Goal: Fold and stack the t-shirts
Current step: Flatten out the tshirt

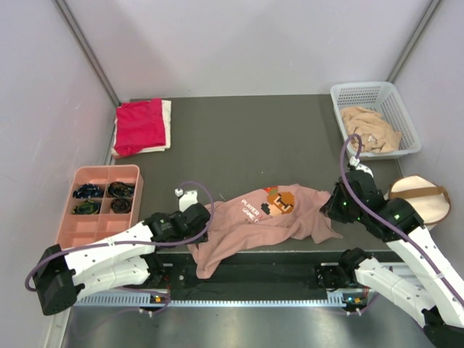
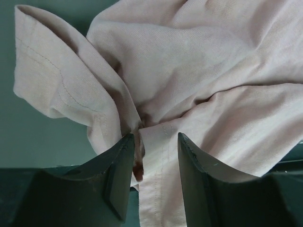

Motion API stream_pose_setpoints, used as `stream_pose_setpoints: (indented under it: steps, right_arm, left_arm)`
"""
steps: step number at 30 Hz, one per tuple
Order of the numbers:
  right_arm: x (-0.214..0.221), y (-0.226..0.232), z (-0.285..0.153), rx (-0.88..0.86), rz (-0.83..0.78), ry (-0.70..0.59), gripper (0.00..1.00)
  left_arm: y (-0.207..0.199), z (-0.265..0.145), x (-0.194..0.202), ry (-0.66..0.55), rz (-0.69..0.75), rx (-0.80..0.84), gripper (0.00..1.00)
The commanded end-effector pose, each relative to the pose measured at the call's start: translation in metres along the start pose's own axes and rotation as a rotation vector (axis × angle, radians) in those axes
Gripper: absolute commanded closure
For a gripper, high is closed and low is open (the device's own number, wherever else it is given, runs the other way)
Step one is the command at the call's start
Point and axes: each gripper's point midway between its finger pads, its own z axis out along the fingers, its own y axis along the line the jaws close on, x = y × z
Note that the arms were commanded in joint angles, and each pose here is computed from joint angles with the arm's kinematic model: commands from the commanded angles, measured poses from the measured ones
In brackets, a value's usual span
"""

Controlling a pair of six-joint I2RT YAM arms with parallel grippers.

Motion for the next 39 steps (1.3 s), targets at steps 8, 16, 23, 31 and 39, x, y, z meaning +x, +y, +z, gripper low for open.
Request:
stream_pose_setpoints:
  steps: [8, 16, 23, 31, 39]
  right_arm:
    - [-0.005, 0.007, 0.002, -0.025, 0.02, -0.018, 1.0]
    - [-0.006, 0.005, 0.002, -0.02, 0.02, -0.024, 1.0]
    - [-0.029, 0.015, -0.01, -0.02, -0.018, -0.08, 1.0]
    - [-0.08, 0.034, -0.048, -0.044, -0.114, -0.214, 1.0]
    - [-0.146, 0.06, -0.112, -0.076, -0.228, -0.401, 1.0]
  left_arm:
    - [0.0, 0.01, 0.004, 0.006, -0.014, -0.01, 0.8]
    - [-0.016, -0.013, -0.018, -0.025, -0.022, 0.022, 1.0]
    - [-0.043, -0.096, -0.106, -0.267, -0.039, 0.078, 1.0]
    - [-0.057, -0.171, -0.176, -0.434, -0.004, 0.067, 1.0]
    - [-0.072, -0.225, -0.228, -0.569, 0.065, 0.066, 1.0]
